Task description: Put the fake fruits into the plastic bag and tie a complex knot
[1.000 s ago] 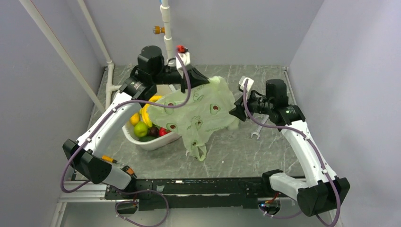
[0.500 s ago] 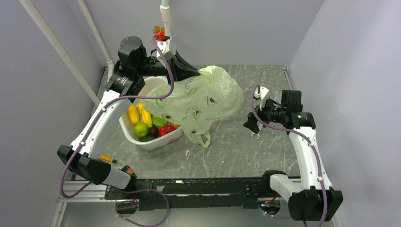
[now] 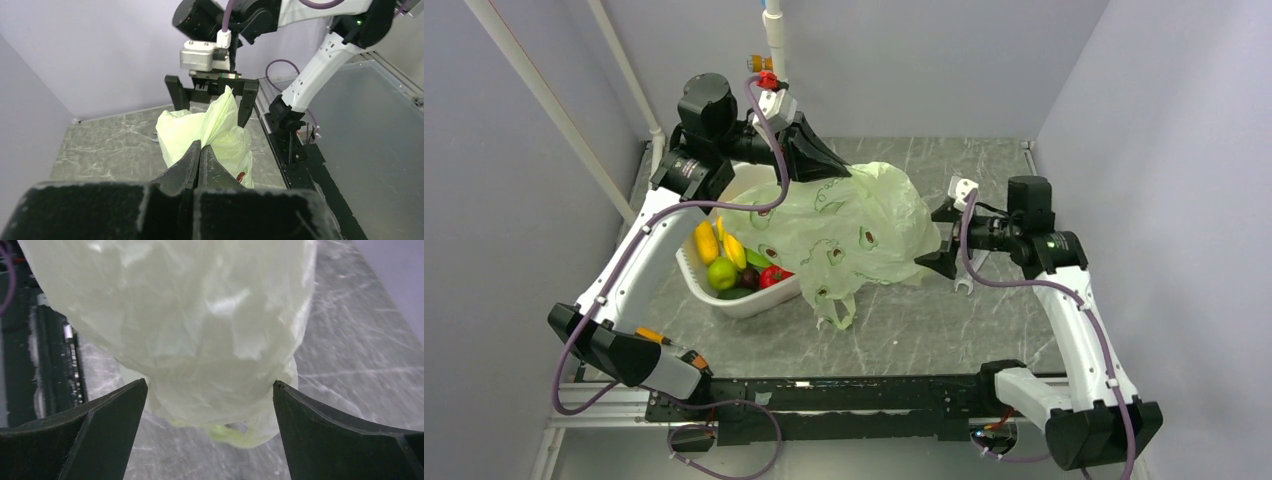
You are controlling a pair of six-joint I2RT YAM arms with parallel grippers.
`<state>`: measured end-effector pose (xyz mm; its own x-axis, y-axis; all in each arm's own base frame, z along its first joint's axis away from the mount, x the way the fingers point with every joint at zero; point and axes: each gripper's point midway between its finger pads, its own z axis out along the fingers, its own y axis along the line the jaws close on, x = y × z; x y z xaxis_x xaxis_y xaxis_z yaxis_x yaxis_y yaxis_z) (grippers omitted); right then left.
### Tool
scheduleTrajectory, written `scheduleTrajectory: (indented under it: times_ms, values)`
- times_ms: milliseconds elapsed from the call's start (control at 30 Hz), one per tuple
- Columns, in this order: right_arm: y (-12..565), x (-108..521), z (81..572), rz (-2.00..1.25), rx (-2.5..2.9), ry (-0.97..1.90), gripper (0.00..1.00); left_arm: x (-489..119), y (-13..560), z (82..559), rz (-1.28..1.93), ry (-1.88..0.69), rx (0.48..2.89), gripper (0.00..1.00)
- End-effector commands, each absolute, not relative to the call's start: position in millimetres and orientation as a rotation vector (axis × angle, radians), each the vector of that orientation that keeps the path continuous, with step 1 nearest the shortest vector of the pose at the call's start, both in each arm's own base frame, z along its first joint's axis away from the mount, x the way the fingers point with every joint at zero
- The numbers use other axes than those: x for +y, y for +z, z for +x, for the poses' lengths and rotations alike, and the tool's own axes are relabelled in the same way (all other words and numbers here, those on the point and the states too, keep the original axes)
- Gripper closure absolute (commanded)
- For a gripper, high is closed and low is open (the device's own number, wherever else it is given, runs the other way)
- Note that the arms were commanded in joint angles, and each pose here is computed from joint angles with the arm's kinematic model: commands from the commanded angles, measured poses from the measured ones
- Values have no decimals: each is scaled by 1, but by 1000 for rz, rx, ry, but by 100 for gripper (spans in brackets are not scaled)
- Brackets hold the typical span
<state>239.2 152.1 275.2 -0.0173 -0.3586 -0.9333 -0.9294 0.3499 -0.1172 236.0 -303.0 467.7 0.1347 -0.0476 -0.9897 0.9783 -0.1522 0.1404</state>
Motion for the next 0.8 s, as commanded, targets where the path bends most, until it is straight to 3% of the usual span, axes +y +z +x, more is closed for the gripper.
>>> scheduleTrajectory:
  times_ms: [0, 67, 100, 133, 200, 233, 500, 767]
  values:
    - [295, 183, 229, -1303, 1420, 792, 0, -304, 482, 220, 1399, -1276, 937, 100]
    - [292, 195, 221, -1316, 1427, 858, 5, -305, 483, 222, 1382, -1278, 946, 100]
    - [290, 199, 216, -1323, 1435, 887, 19, -305, 483, 225, 1372, -1265, 948, 100]
    - [284, 202, 210, -1336, 1457, 917, 46, -305, 484, 228, 1358, -1249, 951, 98]
    - [269, 200, 206, -1338, 1522, 928, 90, -305, 486, 233, 1339, -1217, 952, 100]
    - [258, 196, 207, -1336, 1572, 909, 100, -303, 488, 236, 1326, -1194, 953, 100]
    - [192, 134, 191, -1222, 1878, 846, 100, -276, 511, 316, 1101, -938, 1045, 100]
    - [220, 142, 197, -916, 1962, 969, 100, -353, 469, 357, 1116, -1087, 1143, 100]
